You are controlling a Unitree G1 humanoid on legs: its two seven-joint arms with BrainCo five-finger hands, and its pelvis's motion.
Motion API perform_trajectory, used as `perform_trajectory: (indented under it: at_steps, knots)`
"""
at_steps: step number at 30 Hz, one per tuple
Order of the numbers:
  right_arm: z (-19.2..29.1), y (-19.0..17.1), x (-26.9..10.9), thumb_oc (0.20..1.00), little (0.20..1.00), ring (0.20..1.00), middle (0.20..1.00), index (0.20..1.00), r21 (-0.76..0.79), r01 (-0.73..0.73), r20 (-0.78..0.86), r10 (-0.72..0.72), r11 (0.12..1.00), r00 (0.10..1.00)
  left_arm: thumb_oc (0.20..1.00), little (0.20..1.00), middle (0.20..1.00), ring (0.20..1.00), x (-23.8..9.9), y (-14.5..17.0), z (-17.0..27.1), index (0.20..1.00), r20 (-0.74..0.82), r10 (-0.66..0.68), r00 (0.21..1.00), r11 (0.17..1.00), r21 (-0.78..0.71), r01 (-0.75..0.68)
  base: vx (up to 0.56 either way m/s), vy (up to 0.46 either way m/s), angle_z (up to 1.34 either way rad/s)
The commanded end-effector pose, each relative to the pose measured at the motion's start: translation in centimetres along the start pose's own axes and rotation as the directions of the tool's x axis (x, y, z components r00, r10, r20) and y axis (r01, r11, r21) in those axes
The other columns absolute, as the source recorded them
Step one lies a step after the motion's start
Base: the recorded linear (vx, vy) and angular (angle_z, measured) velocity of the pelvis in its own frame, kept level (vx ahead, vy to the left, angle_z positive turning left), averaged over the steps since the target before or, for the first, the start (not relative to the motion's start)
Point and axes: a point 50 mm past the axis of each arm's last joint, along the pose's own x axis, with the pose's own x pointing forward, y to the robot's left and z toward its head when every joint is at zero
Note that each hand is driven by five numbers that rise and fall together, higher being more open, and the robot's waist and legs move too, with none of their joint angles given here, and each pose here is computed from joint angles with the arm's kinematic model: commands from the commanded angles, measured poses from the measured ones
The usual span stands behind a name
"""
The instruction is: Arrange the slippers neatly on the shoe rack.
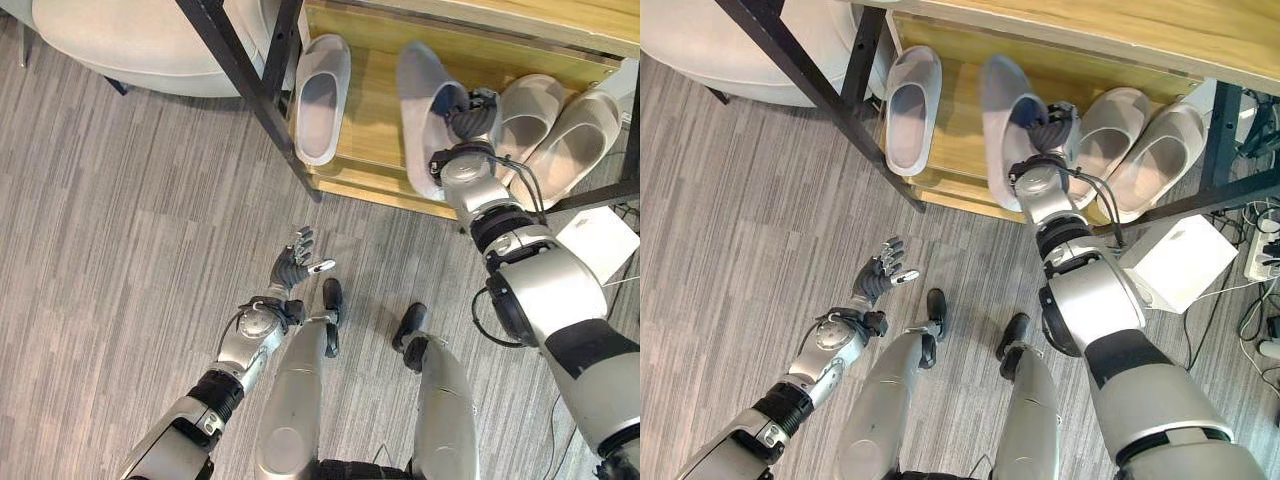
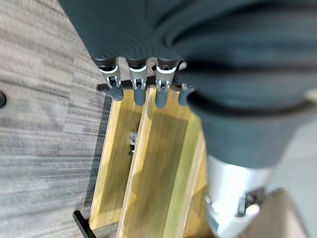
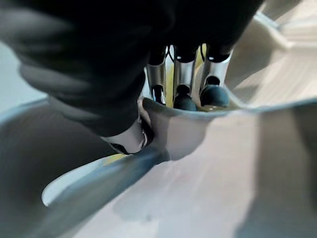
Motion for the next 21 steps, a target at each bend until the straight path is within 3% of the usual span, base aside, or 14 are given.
perform_trajectory:
  at_steps: [1, 8, 17, 18, 19, 20, 21]
  knots:
    - [3.2, -3.5, 2.1, 0.2, 0.2, 0.2, 0.2, 0.2, -0.043, 0.104, 0.096, -0.1, 0.994, 0.99, 1.0, 1.0, 1.0, 1.0, 0.0, -2.8, 1.8, 1.0, 0.108, -0.104, 0.989, 0.992, -0.065, 0.111, 0.0, 0.0, 0.0]
    - [4.0, -6.3, 3.4, 0.2, 0.2, 0.2, 0.2, 0.2, -0.143, 0.161, 0.084, -0.151, 0.976, 0.985, 1.0, 1.0, 1.0, 1.0, 0.1, -3.4, 2.3, 1.0, 0.122, -0.129, 0.984, 0.988, -0.071, 0.138, 0.02, 0.007, 0.18]
    - [5.6, -8.0, 4.0, 0.2, 0.2, 0.2, 0.2, 0.2, -0.158, 0.198, 0.094, -0.185, 0.967, 0.978, 1.0, 1.0, 1.0, 1.0, -0.1, -3.4, 1.9, 1.0, 0.107, -0.138, 0.985, 0.988, -0.06, 0.145, 0.02, 0.017, 0.05]
    - [5.5, -8.2, 4.1, 0.846, 0.846, 0.846, 0.846, 0.846, -0.156, 0.192, 0.086, -0.18, 0.969, 0.98, 1.0, 1.0, 1.0, 1.0, -0.2, -3.5, 1.8, 1.0, 0.103, -0.143, 0.984, 0.987, -0.058, 0.149, 0.03, 0.004, 0.05]
    - [5.3, -8.6, 4.3, 1.0, 1.0, 1.0, 1.0, 1.0, -0.142, 0.161, 0.068, -0.153, 0.977, 0.986, 1.0, 1.0, 1.0, 1.0, -0.4, -3.4, 1.5, 1.0, 0.089, -0.153, 0.984, 0.986, -0.052, 0.158, 0.03, -0.011, 0.11]
    - [5.3, -8.7, 4.4, 1.0, 1.0, 1.0, 1.0, 1.0, -0.142, 0.161, 0.067, -0.153, 0.977, 0.986, 1.0, 1.0, 1.0, 1.0, -0.4, -3.4, 1.5, 1.0, 0.089, -0.154, 0.984, 0.986, -0.052, 0.159, 0.05, -0.012, 0.14]
    - [5.2, -8.9, 4.6, 1.0, 1.0, 1.0, 1.0, 1.0, -0.03, 0.093, 0.019, -0.092, 0.995, 0.996, 1.0, 1.0, 1.0, 1.0, -0.6, -3.1, 0.9, 1.0, 0.061, -0.158, 0.986, 0.986, -0.045, 0.16, 0.05, -0.004, 0.12]
